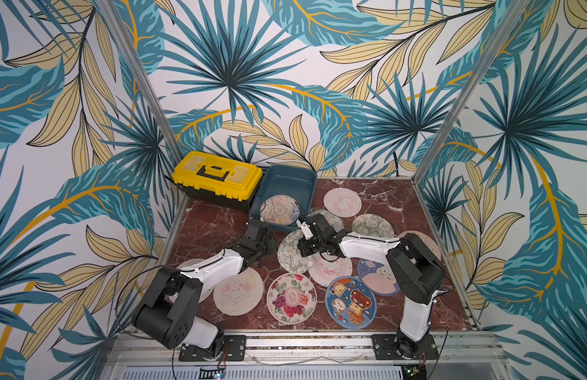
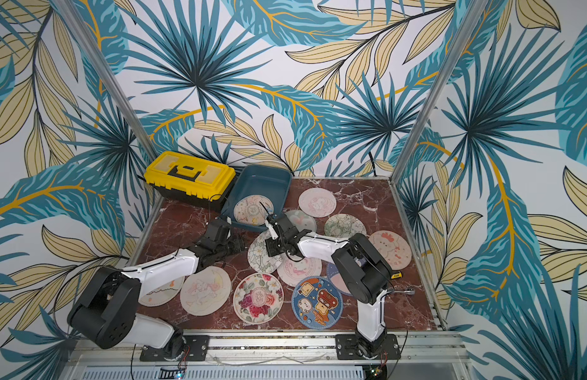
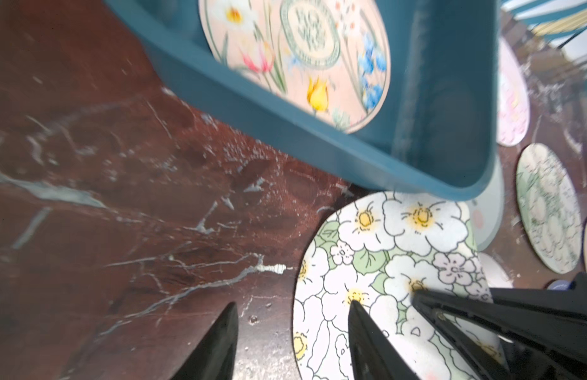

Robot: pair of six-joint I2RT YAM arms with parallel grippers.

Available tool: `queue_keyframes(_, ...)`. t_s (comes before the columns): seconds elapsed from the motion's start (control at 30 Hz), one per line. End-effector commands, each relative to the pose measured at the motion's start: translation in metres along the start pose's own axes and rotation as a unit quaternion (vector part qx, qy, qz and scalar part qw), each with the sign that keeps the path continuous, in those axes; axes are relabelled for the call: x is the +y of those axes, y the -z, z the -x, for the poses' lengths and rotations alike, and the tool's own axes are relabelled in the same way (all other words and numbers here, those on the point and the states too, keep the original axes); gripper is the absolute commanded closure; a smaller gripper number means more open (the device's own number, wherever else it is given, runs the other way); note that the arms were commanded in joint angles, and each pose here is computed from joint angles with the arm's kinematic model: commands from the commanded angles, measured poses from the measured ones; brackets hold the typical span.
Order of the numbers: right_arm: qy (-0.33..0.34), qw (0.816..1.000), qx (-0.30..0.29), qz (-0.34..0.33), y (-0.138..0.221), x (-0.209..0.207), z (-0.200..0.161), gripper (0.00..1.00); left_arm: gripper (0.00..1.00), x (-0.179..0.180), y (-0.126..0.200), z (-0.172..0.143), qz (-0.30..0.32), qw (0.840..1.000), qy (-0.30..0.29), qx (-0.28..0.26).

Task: Put the coasters into the storage box
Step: Pick up the coaster from the center of the board, then place the coaster in the storage box.

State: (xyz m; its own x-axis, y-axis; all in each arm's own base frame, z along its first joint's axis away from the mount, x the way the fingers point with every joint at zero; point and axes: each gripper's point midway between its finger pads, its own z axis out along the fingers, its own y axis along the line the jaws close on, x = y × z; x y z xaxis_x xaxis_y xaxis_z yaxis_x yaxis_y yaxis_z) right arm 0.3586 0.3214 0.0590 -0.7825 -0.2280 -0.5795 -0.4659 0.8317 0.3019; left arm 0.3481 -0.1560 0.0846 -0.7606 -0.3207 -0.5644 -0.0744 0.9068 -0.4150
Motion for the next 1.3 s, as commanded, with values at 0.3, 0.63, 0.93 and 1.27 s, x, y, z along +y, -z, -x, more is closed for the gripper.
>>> queue_keyframes(0.3,0.044,0.996,-0.03,0.072,0.048,0.04,0.028,1.0,0.44,0.022,0.014,0.006,0.02,0.999,0.015,-0.024)
queue_keyframes(0.63,0.055,0.993,-0.083,0.06,0.073,0.053,0.077,1.0,0.44,0.023,0.03,0.024,0.023,0.998,0.025,-0.058)
queue_keyframes(0.93,0.072,0.985,-0.16,-0.001,0.074,0.048,0.145,1.0,0.42,0.01,0.057,0.052,0.005,0.994,0.009,-0.112)
queue_keyframes(1.27,0.096,0.98,-0.173,-0.026,0.036,0.043,0.185,1.0,0.42,0.007,0.067,0.058,-0.001,0.992,-0.002,-0.127)
